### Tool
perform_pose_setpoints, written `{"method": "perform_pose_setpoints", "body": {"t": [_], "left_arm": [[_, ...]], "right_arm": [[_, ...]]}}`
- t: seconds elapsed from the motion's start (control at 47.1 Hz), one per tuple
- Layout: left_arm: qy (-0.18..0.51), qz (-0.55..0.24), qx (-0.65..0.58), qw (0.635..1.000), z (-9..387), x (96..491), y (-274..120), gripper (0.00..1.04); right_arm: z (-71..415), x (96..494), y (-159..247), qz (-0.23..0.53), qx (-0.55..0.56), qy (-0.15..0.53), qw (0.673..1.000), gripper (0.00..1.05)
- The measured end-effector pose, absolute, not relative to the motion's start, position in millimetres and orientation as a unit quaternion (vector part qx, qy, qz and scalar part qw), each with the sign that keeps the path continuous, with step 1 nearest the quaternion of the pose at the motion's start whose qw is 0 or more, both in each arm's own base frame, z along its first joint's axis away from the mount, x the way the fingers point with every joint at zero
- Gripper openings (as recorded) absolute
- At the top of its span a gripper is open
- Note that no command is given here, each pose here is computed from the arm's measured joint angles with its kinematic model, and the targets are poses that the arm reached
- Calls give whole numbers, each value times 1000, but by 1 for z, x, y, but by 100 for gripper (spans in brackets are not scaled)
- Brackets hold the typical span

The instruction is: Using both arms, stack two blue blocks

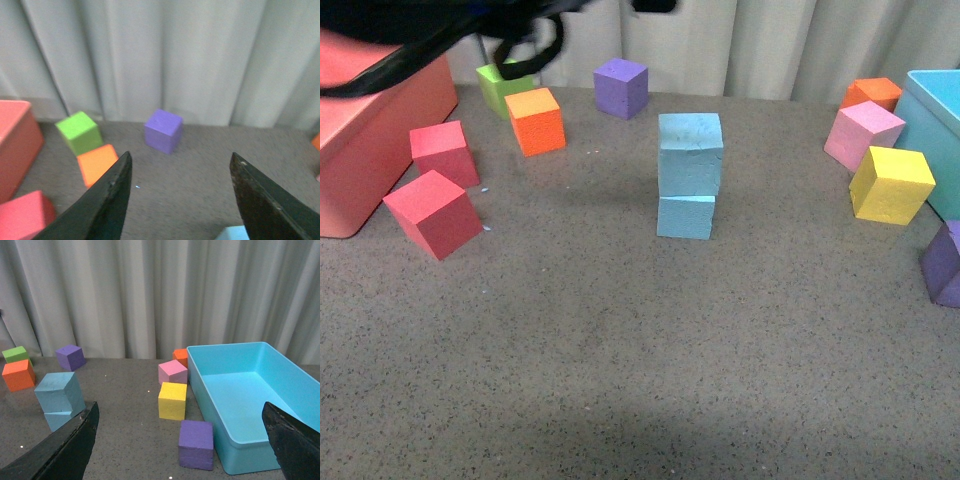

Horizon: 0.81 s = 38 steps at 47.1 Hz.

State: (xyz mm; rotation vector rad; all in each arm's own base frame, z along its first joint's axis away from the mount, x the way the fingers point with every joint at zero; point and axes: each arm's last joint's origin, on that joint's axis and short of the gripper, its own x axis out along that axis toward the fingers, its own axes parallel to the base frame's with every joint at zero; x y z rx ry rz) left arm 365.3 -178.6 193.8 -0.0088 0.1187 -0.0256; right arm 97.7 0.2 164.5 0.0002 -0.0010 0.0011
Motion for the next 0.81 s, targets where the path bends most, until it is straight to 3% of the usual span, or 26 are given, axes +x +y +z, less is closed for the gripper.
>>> {"method": "perform_pose_setpoints", "body": {"t": [0.127, 0.297, 0.489, 0.807], "left_arm": [[-13, 1, -20, 1000, 195, 320, -122, 37], [5, -1, -9, 1000, 178, 269, -76, 3], [2, -5, -4, 1000, 171, 226, -44, 4], [5, -3, -3, 1000, 162, 186, -21, 4]], "right_arm": [[164, 98, 0, 1, 0, 0, 1000, 95], [164, 98, 0, 2, 0, 0, 1000, 95], [164, 98, 0, 2, 0, 0, 1000, 95], [164, 98, 0, 2, 0, 0, 1000, 95]]}}
